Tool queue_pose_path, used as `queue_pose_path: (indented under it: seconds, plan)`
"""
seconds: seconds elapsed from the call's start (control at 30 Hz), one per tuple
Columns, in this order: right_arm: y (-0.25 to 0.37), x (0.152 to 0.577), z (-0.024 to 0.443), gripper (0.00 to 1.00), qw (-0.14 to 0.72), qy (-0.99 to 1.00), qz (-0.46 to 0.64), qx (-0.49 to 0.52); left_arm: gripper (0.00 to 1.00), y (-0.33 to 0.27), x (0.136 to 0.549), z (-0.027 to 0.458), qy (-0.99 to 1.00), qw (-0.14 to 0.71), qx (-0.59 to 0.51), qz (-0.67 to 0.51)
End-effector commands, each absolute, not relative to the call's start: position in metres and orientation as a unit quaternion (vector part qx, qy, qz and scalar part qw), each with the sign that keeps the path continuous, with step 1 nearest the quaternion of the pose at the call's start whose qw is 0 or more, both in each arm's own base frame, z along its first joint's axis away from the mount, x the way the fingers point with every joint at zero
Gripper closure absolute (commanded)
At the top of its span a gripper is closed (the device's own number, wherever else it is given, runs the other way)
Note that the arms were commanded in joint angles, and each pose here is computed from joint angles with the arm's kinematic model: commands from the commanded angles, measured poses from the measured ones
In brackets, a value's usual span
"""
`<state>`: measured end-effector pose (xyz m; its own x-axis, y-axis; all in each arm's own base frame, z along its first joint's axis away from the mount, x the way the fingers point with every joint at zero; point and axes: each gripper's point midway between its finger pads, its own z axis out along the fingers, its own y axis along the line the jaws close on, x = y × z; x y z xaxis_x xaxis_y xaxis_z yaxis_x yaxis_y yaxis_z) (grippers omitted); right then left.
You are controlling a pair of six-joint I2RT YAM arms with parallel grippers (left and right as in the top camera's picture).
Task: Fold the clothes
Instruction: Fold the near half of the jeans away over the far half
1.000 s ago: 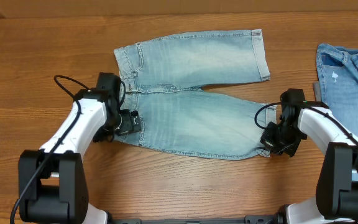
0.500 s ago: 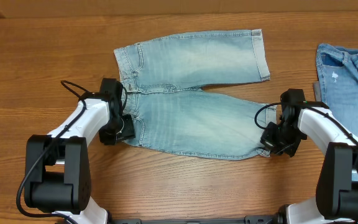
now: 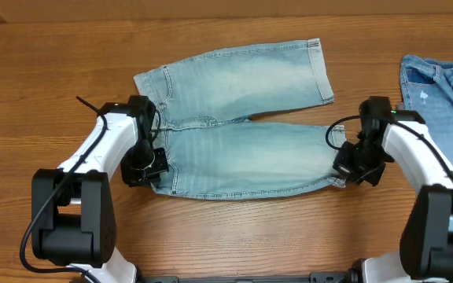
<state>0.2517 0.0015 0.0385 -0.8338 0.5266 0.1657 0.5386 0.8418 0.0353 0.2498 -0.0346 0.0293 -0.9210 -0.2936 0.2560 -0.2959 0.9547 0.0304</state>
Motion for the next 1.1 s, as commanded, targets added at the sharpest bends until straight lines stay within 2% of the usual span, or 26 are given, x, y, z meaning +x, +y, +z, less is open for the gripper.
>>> queue_pose_path:
  seconds: [0.0,0.23,0.37,0.47,0.73,0.9,1.07]
  plan:
    - [-0.002,0.261,0.066,0.96,0.039,-0.96,-0.036,-0.275,0.96,-0.029,0.248,0.059,-0.98,0.098,0.171,-0.002]
    - [-0.005,0.236,0.074,0.96,0.081,-0.959,-0.014,-0.273,0.96,-0.027,0.232,0.117,-0.981,0.024,0.19,0.015]
    - [-0.005,0.228,0.087,0.96,0.073,-0.959,-0.014,-0.272,0.96,-0.027,0.216,0.121,-0.98,0.044,0.193,0.011]
    - [-0.004,0.236,0.103,0.96,0.037,-0.961,-0.026,-0.271,0.96,-0.028,0.211,0.119,-0.979,0.056,0.193,0.013]
    - [-0.003,0.282,0.16,0.96,-0.045,-0.961,-0.057,-0.268,0.94,-0.03,0.243,0.144,-0.981,-0.009,0.193,0.03]
    - [0.002,0.305,0.136,0.96,-0.02,-0.963,-0.07,-0.26,0.87,-0.032,0.279,0.168,-0.977,-0.083,0.19,0.051]
    - [0.001,0.343,0.14,0.96,-0.028,-0.962,-0.075,-0.26,0.85,-0.026,0.304,0.173,-0.969,-0.133,0.202,0.054]
